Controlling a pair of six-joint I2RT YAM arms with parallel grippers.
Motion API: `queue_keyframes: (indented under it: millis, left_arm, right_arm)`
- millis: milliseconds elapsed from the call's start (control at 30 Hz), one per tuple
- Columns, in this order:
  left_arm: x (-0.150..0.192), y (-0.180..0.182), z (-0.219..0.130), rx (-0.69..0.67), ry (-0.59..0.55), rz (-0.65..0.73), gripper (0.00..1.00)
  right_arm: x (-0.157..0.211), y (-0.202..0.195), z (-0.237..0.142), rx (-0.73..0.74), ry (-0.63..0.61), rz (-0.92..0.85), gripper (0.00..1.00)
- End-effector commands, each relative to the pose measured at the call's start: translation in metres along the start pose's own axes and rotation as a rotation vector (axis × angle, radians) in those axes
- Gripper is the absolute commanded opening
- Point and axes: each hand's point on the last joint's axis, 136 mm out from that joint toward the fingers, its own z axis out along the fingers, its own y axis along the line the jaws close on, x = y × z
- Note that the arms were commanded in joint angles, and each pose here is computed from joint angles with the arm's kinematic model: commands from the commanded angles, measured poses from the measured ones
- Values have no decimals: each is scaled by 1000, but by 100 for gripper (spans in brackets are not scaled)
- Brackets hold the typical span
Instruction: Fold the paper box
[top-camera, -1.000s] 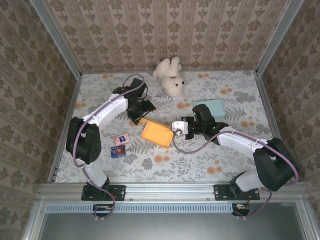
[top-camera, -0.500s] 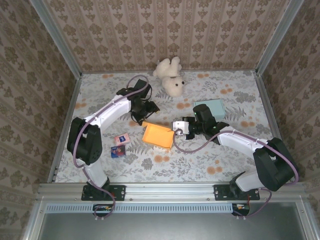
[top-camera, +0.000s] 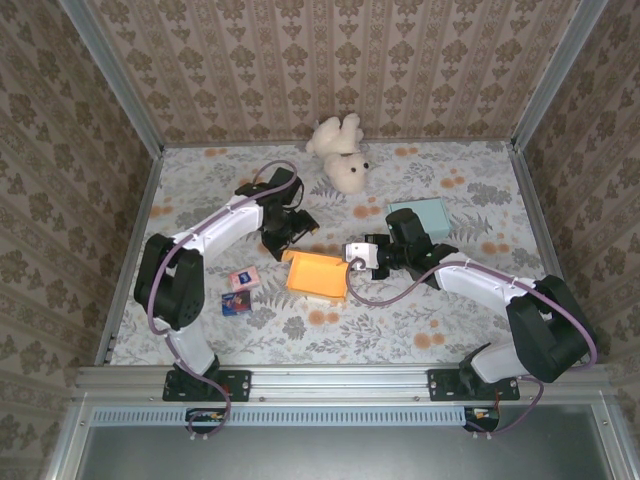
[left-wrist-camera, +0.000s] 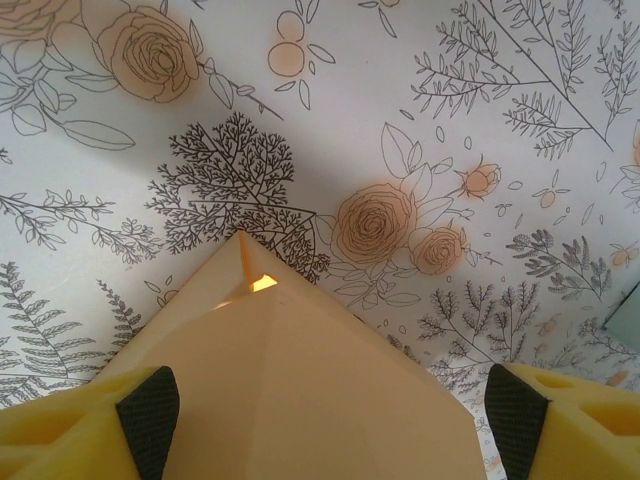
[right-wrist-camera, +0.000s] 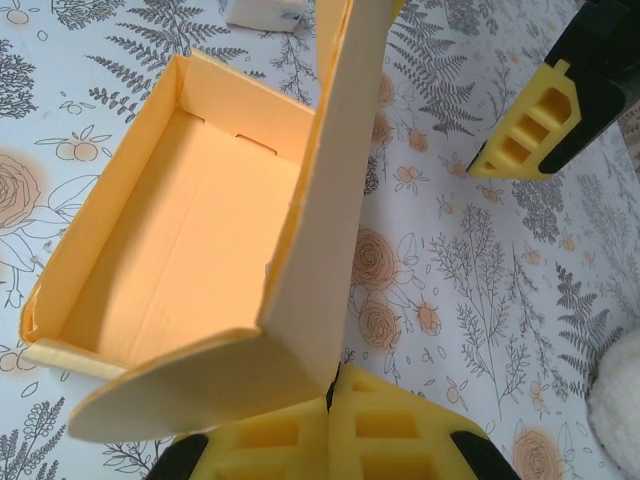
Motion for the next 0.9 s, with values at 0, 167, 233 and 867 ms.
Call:
queue_keyframes:
  millis: [0,167,233,867]
  left_arm:
    - [8,-1,-9,26,16,-19,84]
    - [13,-2,-7,29,24,-25,83]
    - [16,-2,-6,31,27,-34,83]
    - [39,-17,-9,57,24,-113,79]
  right_arm:
    - [-11,-5,-4,10,-31,-8,0]
    - [-11,-5,-4,10,-31,-7,0]
    - [-11,-4,-4,8,-30,-5,0]
    - [-17,2,-1,-1,-47,-4,0]
